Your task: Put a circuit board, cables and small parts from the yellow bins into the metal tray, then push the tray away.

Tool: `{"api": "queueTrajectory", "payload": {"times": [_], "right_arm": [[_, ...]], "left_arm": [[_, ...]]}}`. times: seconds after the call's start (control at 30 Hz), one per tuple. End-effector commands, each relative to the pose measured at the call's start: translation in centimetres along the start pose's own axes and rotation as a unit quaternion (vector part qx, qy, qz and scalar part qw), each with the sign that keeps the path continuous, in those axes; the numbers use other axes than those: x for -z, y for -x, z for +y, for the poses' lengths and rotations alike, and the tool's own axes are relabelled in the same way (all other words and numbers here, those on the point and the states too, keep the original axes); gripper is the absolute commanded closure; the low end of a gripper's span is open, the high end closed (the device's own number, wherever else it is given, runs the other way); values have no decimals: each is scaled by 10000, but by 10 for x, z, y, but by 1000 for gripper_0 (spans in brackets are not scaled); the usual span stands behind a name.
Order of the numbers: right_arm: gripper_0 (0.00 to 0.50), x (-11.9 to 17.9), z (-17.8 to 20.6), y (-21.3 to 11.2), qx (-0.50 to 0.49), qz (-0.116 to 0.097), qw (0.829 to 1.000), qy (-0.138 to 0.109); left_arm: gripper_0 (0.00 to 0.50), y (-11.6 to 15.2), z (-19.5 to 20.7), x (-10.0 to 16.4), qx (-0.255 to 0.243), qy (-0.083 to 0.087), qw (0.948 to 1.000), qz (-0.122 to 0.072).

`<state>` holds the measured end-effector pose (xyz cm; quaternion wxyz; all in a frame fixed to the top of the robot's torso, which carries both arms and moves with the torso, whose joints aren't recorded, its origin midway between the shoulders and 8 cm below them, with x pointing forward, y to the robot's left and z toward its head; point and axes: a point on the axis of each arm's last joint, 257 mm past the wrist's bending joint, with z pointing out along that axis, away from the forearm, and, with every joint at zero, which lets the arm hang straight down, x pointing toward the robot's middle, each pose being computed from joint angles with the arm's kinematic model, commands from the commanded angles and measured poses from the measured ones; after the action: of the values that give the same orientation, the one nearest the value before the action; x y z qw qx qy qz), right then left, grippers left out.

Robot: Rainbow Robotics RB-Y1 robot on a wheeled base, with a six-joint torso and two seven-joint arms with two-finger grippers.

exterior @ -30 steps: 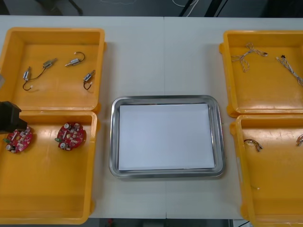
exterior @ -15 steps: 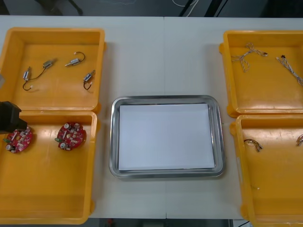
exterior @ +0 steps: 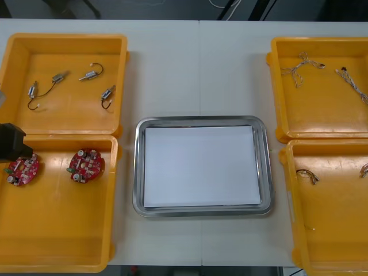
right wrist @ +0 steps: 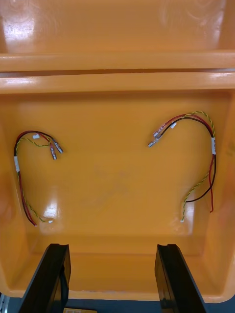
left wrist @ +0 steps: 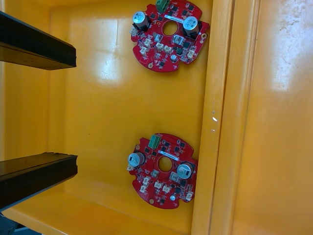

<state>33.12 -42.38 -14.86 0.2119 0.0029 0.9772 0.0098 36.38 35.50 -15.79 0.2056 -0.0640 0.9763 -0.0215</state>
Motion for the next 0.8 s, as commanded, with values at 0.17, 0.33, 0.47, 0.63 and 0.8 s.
{"api": "queueTrajectory", "payload": {"times": [0.17, 0.33, 0.47, 0.63, 0.8], "right_arm": [[0, 7, -8, 3, -195, -83, 9996, -185], [0, 6, -8, 3, -170, -82, 9997, -179], [0, 3, -7, 0, -138, -64, 9998, -157], [0, -2, -7, 0, -104, -157, 9998, -110], [0, -8, -8, 0, -54, -287, 9995, -81]], "left_arm": [[0, 6, 6, 7, -398, 90, 9992, -36], [0, 7, 8, 10, -441, 111, 9990, -36], [0, 7, 11, 10, -480, 134, 9988, -25], [0, -1, 19, 8, -525, 188, 9984, 58], [0, -4, 31, 6, -771, 269, 9966, 85]]}}
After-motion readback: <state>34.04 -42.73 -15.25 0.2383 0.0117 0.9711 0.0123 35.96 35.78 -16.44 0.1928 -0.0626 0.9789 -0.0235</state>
